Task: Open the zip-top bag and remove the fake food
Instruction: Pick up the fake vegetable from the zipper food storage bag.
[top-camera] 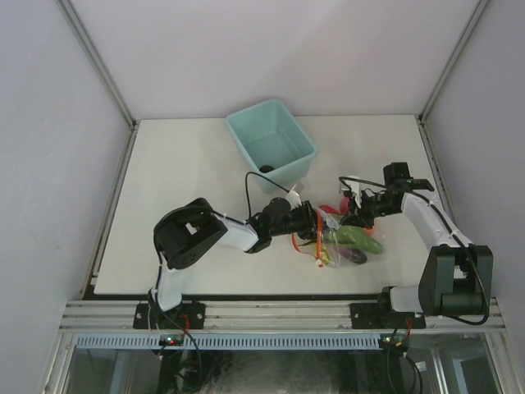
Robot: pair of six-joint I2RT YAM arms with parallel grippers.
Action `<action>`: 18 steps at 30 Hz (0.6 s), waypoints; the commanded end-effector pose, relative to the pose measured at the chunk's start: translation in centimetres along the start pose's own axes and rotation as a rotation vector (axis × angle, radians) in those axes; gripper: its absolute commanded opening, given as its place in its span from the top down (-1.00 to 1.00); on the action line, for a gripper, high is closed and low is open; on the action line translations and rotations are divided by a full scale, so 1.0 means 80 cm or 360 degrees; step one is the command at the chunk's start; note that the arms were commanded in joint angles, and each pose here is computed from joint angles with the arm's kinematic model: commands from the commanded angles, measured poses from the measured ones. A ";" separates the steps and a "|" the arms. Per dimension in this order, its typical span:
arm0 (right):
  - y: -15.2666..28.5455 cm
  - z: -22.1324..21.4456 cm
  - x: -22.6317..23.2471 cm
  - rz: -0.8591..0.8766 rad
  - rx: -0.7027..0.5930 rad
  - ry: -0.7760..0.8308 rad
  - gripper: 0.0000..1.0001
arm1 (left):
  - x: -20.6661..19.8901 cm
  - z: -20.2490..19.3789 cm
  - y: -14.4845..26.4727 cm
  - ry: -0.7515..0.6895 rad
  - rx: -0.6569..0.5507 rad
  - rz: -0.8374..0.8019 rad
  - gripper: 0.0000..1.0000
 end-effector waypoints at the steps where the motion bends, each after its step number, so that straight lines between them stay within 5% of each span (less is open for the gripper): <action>1: 0.003 0.016 0.006 0.0017 -0.0092 0.0014 1.00 | -0.015 0.013 -0.012 -0.0032 -0.0020 -0.0053 0.65; 5: 0.018 0.021 0.001 -0.0057 -0.0187 -0.0045 0.62 | -0.013 0.016 -0.005 -0.0034 -0.0042 -0.0070 0.96; 9: 0.041 0.024 -0.014 -0.0206 -0.0285 -0.0210 0.32 | -0.013 0.022 0.011 -0.0100 -0.0083 -0.0092 1.00; 13: 0.055 0.017 -0.042 -0.0432 -0.0309 -0.0667 -0.02 | -0.014 0.024 0.023 -0.0208 -0.0102 -0.0095 0.99; 18: 0.051 -0.006 -0.068 -0.0531 -0.0273 -0.1000 -0.16 | -0.020 0.023 0.033 -0.0297 -0.0108 -0.0112 1.00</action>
Point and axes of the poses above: each gripper's point midway between its finger pads, its own y axis back along the fingers, its own x axis along the line the jaws close on, z = x × y, the point moved 5 cm from there along y, back along the fingers, and after that the axes turned 8 degrees about -y, right-handed, at the moved point
